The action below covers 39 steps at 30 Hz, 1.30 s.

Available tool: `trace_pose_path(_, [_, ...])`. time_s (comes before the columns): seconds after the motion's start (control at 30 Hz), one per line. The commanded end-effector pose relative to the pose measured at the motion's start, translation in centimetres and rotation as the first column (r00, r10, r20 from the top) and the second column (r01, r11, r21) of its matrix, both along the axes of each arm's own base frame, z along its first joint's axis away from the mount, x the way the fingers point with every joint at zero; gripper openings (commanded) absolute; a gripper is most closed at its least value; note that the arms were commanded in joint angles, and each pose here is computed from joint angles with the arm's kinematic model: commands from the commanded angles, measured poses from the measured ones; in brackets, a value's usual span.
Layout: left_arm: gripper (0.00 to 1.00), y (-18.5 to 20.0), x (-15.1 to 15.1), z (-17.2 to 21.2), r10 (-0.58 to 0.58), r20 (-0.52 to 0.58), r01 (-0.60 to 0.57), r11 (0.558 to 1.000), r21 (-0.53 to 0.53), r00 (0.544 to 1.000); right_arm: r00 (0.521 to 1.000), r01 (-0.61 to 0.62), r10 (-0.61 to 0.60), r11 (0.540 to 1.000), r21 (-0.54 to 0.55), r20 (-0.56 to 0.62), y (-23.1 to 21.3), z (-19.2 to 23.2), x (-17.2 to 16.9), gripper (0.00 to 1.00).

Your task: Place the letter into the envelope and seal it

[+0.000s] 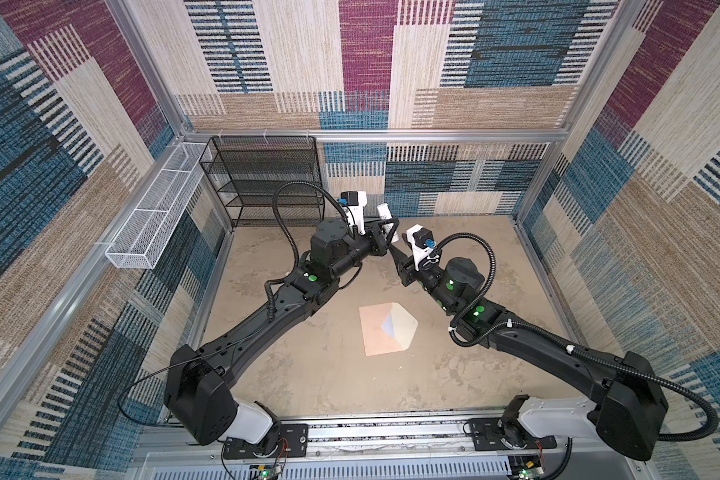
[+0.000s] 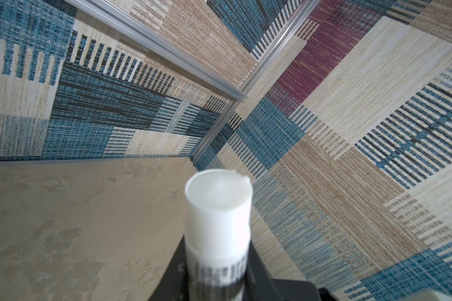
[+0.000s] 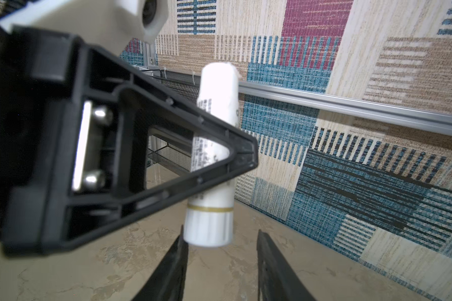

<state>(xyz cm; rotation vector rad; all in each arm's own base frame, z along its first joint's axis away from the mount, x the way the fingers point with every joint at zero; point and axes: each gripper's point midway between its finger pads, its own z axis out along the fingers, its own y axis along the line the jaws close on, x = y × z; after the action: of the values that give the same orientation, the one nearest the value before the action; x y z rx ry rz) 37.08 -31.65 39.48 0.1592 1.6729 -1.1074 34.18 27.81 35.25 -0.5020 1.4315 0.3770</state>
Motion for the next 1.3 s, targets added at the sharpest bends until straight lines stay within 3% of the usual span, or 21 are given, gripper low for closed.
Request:
trace_pose_path(0.0, [0.00, 0.0, 0.2, 0.3, 0.014, 0.022, -0.014, 1.000, 0.012, 1.000, 0.999, 0.023, -0.024, 0.999, 0.030, 0.041, -0.3, 1.5, 0.2, 0.43])
trace_pose_path(0.23, [0.00, -0.3, 0.1, 0.0, 0.002, 0.017, -0.002, 1.000, 0.015, 1.000, 0.999, 0.005, -0.005, 1.000, 0.018, 0.043, 0.4, 1.6, 0.4, 0.38])
trace_pose_path(0.67, [0.00, -1.0, -0.4, -0.4, -0.031, 0.012, 0.031, 0.999, 0.021, 0.999, 0.999, -0.026, 0.025, 1.000, 0.018, 0.044, 0.8, 2.1, 0.1, 0.17])
trace_pose_path(0.9, [0.00, -1.7, -2.0, -0.6, -0.150, 0.026, 0.150, 0.989, -0.009, 0.988, 0.986, -0.167, 0.164, 0.984, 0.070, 0.035, 1.5, 4.0, -2.3, 0.08])
trace_pose_path(1.07, [0.00, -1.7, -3.7, 0.3, -0.318, 0.062, 0.324, 0.936, -0.139, 0.946, 0.911, -0.408, 0.413, 0.898, 0.165, 0.006, 2.3, 5.3, -5.8, 0.03])
trace_pose_path(1.17, [0.00, -1.8, -5.6, 2.2, -0.469, 0.137, 0.489, 0.840, -0.235, 0.873, 0.820, -0.558, 0.572, 0.793, 0.242, 0.015, 1.8, 6.6, -8.0, 0.00])
trace_pose_path(1.27, [0.00, -2.0, -7.4, 3.6, -0.573, 0.187, 0.603, 0.752, -0.266, 0.798, 0.731, -0.654, 0.682, 0.698, 0.292, 0.007, 1.0, 7.3, -9.3, 0.00])
